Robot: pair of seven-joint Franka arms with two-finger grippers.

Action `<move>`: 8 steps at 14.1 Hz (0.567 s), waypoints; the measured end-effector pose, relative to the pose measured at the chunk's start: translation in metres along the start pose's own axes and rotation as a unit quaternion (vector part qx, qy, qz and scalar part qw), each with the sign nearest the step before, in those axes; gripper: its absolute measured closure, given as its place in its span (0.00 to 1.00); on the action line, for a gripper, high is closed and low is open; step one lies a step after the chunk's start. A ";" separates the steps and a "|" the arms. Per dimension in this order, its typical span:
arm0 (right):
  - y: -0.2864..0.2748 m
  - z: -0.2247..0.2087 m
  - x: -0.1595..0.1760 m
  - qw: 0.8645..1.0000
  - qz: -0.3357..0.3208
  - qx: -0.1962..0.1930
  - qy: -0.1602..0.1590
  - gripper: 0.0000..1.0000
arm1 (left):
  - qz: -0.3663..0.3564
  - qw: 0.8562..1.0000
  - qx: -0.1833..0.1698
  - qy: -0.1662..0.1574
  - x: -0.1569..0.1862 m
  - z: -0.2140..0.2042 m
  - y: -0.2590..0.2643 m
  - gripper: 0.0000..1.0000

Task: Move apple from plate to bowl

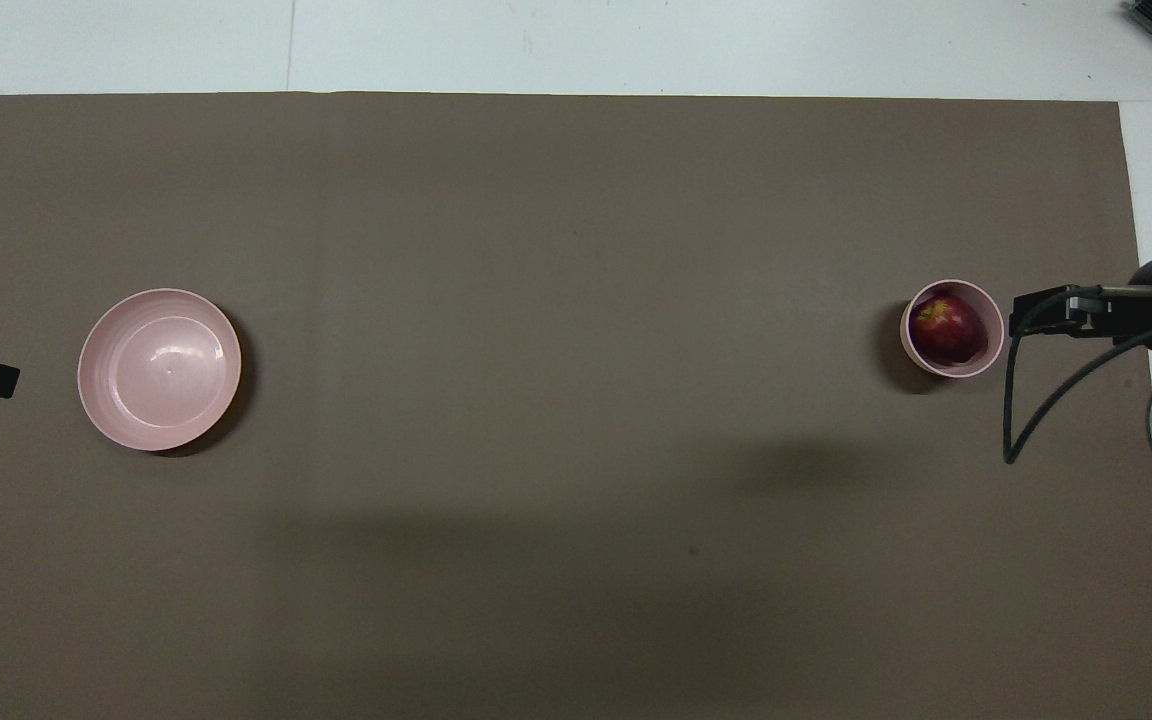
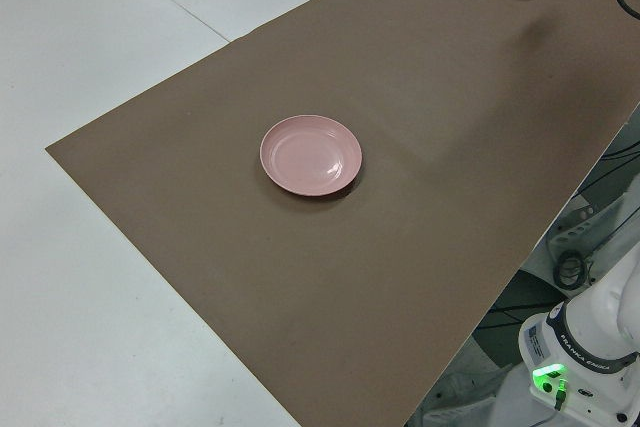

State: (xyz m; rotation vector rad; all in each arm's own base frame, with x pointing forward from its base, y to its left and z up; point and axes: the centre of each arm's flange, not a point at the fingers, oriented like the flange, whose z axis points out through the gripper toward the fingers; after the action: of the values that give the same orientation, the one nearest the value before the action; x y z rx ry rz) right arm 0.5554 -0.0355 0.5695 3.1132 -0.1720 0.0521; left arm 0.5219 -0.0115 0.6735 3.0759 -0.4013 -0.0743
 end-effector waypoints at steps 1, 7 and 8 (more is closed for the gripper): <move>0.003 -0.012 -0.002 1.000 -0.004 0.000 -0.008 0.00 | 0.001 1.000 0.000 0.001 0.000 -0.001 0.001 0.00; 0.017 -0.037 -0.009 0.999 -0.016 0.000 -0.030 0.00 | 0.000 1.000 0.000 0.003 0.000 -0.003 0.000 0.00; 0.013 -0.038 -0.010 0.999 -0.020 0.000 -0.031 0.00 | -0.002 1.000 0.000 0.003 -0.001 -0.003 -0.002 0.00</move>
State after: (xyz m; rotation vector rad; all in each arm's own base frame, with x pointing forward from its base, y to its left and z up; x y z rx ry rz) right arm 0.5433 -0.0461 0.6078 3.1182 -0.1109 -0.0442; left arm 0.5216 -0.0093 0.6763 3.0753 -0.3947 -0.0642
